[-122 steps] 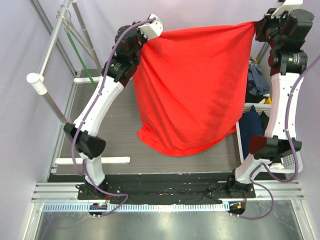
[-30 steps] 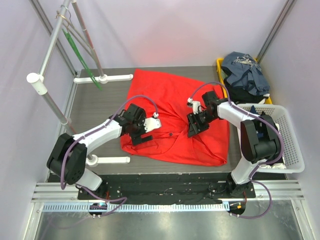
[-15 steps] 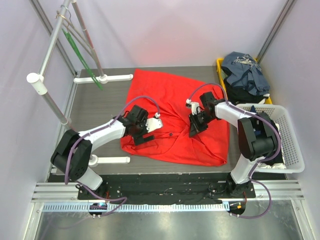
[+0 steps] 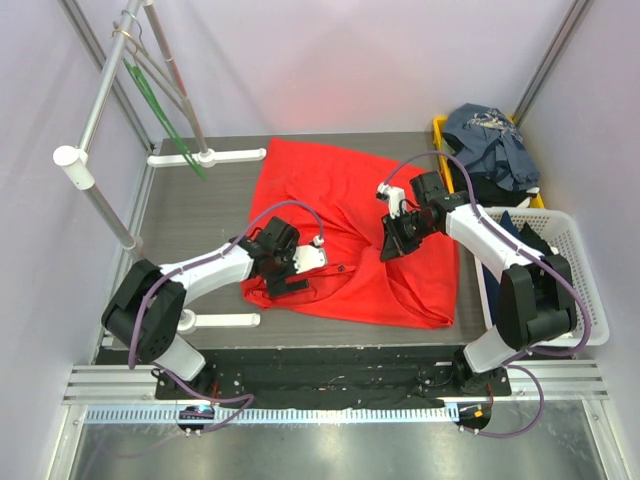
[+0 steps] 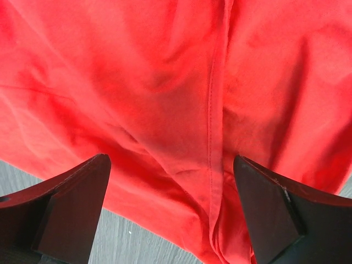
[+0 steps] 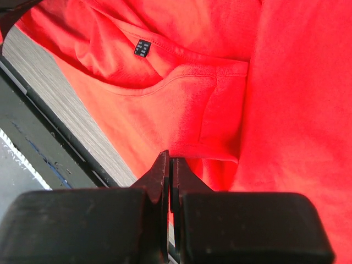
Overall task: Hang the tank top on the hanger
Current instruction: Adjust the tank top at the center of the board.
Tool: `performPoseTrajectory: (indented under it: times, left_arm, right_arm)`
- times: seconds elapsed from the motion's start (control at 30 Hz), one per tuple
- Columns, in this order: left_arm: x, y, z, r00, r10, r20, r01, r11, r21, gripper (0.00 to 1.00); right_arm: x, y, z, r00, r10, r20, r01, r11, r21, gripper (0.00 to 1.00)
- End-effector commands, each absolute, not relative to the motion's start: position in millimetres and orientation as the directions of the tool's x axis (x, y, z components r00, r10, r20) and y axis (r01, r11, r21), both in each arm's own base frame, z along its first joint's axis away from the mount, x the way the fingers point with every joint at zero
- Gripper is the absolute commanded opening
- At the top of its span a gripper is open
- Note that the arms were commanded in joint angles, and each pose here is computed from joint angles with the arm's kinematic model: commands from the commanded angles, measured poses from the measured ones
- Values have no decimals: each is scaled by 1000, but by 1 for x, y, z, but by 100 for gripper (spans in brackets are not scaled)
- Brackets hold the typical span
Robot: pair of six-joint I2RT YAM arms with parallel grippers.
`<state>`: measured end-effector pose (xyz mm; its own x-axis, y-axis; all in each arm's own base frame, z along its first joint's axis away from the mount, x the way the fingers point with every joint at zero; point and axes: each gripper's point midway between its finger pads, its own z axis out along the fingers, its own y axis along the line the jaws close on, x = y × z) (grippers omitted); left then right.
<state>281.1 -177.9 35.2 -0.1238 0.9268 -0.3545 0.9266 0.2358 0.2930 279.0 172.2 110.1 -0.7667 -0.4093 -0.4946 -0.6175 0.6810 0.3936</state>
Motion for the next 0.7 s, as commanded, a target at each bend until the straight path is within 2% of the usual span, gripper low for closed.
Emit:
performPoseTrajectory:
  times: [0.0,0.1,0.27,0.33,0.37,0.5,0.67]
  left_arm:
    - [286,-179,48,-98,922,-375,911,235,340,97]
    - [296,-168,41,-115,941,-317,886,242,396,90]
    - [299,-165,37,-118,947,-297,883,237,406,75]
    - [298,-166,39,-111,946,-306,883,235,406,64]
    - [298,-166,40,-110,945,-308,882,236,408,53]
    - [306,-171,56,-100,937,-336,867,248,431,34]
    - [323,-180,98,-84,918,-388,822,284,494,33]
  right_arm:
    - [280,176,121,-747,-416,-519,-640,662,390,1]
    - [281,177,123,-743,-415,-525,-643,661,388,1]
    - [281,175,128,-732,-416,-539,-650,664,370,1]
    - [281,174,129,-728,-417,-544,-652,666,362,1]
    - [281,174,129,-728,-417,-544,-652,667,361,1]
    - [281,173,131,-723,-421,-547,-656,668,352,1]
    - [284,167,140,-694,-440,-570,-674,675,300,1]
